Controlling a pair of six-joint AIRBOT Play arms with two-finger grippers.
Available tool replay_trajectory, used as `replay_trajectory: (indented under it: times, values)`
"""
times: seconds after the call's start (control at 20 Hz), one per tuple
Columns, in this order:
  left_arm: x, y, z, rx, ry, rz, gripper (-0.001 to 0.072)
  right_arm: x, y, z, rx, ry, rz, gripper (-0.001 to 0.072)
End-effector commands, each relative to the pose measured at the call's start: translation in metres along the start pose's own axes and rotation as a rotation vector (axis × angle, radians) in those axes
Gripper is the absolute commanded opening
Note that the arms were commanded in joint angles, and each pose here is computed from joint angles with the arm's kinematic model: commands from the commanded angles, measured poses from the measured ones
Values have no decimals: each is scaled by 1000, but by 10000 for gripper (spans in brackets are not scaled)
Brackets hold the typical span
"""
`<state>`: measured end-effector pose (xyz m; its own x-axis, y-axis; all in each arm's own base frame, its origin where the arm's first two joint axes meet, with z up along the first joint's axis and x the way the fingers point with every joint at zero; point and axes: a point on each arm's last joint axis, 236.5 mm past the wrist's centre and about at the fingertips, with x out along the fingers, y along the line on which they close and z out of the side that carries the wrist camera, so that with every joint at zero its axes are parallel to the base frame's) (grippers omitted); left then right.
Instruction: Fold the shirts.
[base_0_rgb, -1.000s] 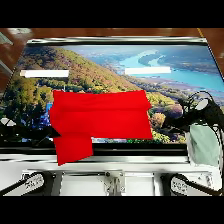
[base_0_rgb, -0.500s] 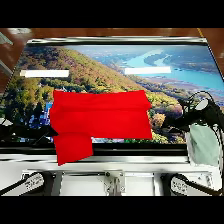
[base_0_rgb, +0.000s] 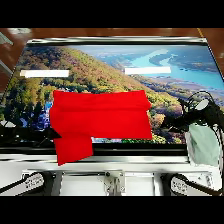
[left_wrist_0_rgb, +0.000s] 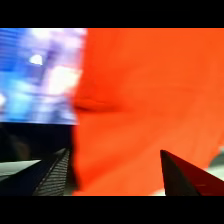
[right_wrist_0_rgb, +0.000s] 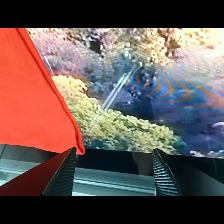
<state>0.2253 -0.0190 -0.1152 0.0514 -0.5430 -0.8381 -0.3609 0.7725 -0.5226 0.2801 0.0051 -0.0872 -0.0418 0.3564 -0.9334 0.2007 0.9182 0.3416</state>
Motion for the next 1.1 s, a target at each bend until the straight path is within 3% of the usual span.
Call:
replay_trajectory:
  times: [0.0, 0.05, 0.15, 0.25, 0.45, 0.7, 1.05]
  values:
    - [17, -8, 6, 21, -14, -13, 577, 0, 0, 0, 1, -1, 2, 595]
    - [20, -14, 12, 23, -38, -23, 490, 0, 0, 0, 0, -1, 1, 595]
    - [22, -22, 21, 1, -76, -37, 144, 0, 0, 0, 0, -1, 1, 595]
    - [22, -27, 21, -2, -74, -54, 38, 0, 0, 0, 0, 0, 2, 596]
    - [22, -32, 9, 20, -28, -75, 38, 20, 15, -10, -53, 0, 92, 595]
    - [21, -37, -2, 50, 17, -96, 39, 37, 36, -11, 32, -39, 204, 596]
    - [21, -37, -2, 53, 16, -97, 38, 69, 60, -24, -42, -30, 154, 594]
